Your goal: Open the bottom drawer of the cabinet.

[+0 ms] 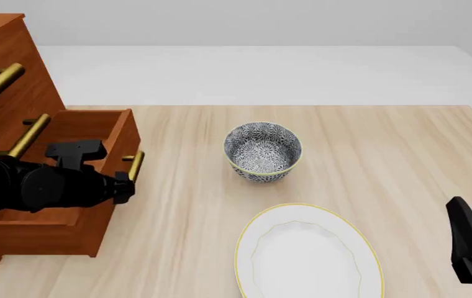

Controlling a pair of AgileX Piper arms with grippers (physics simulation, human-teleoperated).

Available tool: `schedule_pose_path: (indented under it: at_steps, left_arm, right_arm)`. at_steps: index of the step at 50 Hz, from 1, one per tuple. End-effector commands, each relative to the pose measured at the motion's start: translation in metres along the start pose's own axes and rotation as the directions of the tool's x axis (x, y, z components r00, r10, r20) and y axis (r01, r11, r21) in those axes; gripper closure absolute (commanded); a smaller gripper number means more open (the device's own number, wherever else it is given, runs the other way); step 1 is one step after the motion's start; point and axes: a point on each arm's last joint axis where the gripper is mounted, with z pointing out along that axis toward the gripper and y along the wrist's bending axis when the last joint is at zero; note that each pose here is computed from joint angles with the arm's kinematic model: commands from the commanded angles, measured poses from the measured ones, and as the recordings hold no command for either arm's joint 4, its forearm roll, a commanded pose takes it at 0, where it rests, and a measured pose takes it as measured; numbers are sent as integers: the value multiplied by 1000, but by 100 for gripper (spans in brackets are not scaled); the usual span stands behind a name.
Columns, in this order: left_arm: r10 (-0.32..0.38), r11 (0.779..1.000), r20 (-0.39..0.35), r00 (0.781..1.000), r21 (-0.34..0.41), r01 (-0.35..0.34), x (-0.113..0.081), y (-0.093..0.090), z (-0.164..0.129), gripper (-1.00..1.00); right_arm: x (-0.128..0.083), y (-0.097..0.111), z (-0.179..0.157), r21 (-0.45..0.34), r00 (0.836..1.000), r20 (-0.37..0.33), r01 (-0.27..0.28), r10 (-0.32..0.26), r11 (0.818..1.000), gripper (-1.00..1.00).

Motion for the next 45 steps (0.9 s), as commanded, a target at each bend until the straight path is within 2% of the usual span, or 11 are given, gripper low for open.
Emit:
schedule_pose_path:
  at_steps: [1, 30, 45]
  left_arm:
    - [52, 999, -19, 998, 15, -52, 0, -8, 10, -100]
    - [110, 993, -22, 994, 53, -109, -11, -30, 21, -100]
    - [118, 992, -28, 993, 56, -117, -14, -33, 24, -100]
  right_arm:
    - [0, 0, 0, 0, 1000, 0, 0, 0, 1000, -100]
    - [0, 0, 0, 0, 1000, 0, 0, 0, 1000, -100]
    - [0, 0, 0, 0, 1000, 0, 0, 0, 1000, -100]
